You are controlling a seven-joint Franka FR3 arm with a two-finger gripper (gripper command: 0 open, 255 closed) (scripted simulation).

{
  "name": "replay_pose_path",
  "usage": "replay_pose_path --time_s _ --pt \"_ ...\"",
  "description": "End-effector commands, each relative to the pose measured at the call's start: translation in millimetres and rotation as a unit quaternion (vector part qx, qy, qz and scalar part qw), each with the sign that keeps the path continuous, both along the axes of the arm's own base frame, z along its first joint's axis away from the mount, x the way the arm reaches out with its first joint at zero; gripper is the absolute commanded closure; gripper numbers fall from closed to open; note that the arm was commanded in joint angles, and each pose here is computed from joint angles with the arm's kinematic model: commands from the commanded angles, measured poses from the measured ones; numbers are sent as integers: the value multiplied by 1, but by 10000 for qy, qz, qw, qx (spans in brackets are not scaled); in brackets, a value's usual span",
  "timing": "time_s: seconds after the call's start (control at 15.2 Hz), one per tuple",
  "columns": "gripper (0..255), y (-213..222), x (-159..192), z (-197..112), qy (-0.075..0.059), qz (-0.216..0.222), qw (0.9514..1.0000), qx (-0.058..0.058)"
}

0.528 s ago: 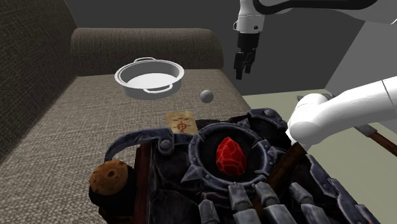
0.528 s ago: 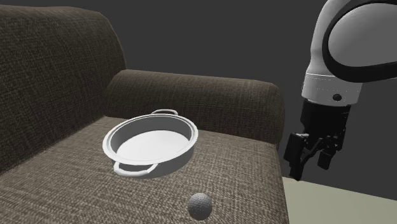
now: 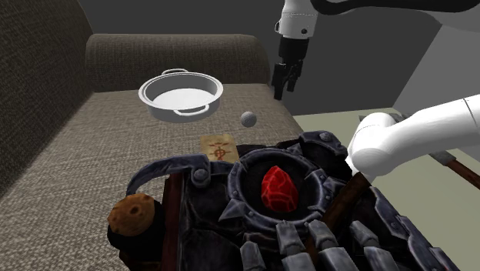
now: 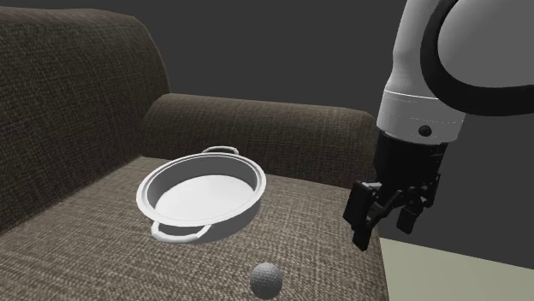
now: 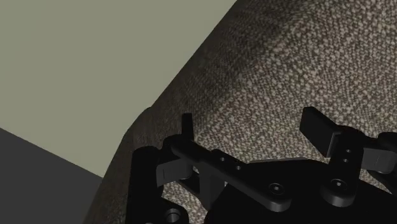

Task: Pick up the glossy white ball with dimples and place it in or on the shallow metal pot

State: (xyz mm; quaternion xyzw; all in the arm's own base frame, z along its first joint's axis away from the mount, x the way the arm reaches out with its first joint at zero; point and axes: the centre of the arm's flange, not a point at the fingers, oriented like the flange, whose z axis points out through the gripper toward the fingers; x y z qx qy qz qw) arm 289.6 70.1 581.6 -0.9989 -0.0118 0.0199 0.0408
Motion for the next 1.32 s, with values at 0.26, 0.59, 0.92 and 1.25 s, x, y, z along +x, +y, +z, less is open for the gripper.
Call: replay_pose_path --time_s 0.26,0.59,0.92,1.25 --pt "0 74 -14 20 -386 -37 9992 73" --pt "0 136 -25 36 -706 -63 9974 128" --pt "0 177 -32 41 -914 -79 9957 165" --pt "0 180 -28 15 -914 -79 9957 165"
